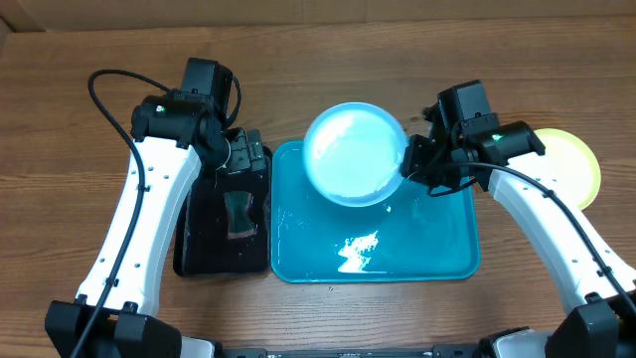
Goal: Clean dirty plates on tray and stack at the side
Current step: 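Lift the white plate with the right gripper and tilt it upright, then carry the tilted white plate with the right gripper over the tray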
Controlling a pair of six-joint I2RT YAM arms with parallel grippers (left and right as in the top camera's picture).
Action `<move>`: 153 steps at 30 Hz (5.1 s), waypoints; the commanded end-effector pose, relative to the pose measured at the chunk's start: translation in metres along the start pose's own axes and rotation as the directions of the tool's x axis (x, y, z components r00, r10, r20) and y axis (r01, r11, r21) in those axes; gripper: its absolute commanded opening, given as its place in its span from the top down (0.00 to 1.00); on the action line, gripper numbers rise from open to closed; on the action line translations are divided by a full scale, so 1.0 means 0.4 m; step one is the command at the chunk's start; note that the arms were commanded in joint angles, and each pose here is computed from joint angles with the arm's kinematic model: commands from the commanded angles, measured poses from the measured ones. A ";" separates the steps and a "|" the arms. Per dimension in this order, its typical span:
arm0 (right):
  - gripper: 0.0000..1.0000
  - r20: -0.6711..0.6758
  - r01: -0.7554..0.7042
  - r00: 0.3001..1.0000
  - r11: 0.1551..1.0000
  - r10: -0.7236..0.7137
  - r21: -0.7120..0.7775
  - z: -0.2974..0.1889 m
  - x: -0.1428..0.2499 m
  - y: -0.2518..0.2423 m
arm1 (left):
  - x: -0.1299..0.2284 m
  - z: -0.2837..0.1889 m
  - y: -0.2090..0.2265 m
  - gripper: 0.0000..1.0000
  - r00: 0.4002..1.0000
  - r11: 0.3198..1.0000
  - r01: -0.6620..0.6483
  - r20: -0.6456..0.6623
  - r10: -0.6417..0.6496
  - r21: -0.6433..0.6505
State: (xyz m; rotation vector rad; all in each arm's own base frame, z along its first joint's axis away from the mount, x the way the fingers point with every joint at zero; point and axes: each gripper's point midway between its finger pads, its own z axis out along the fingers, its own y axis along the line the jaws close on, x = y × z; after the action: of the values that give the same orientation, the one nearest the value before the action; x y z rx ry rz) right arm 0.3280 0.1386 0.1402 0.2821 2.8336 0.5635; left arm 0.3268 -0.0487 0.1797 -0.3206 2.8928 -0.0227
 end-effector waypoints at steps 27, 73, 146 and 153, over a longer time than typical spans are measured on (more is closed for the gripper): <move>0.96 0.185 0.199 0.929 0.856 -0.319 0.477 -0.214 -0.148 -0.113 | -0.015 -0.001 0.019 0.00 1.000 0.999 -0.016 0.022 0.016 -0.032; 0.96 0.135 0.347 0.816 0.664 -0.562 0.662 -0.255 -0.209 -0.112 | -0.014 0.001 0.017 0.00 1.000 1.000 -0.015 0.019 0.016 -0.026; 0.96 -0.033 0.093 0.511 0.017 -0.859 0.996 -0.489 -0.180 0.141 | -0.018 0.013 0.026 0.00 0.999 0.999 -0.015 0.029 0.016 -0.050; 0.96 0.004 0.033 0.530 0.025 -0.848 0.999 -0.511 -0.180 0.131 | -0.018 0.013 0.026 0.00 0.999 0.999 -0.015 0.028 0.016 -0.050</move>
State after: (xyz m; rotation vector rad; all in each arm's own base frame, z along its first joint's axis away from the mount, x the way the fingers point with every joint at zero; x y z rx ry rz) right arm 0.3527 0.1055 0.3404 -0.4657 1.8361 -1.3909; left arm 0.3330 -0.0426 0.1790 -0.3193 2.8623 0.0278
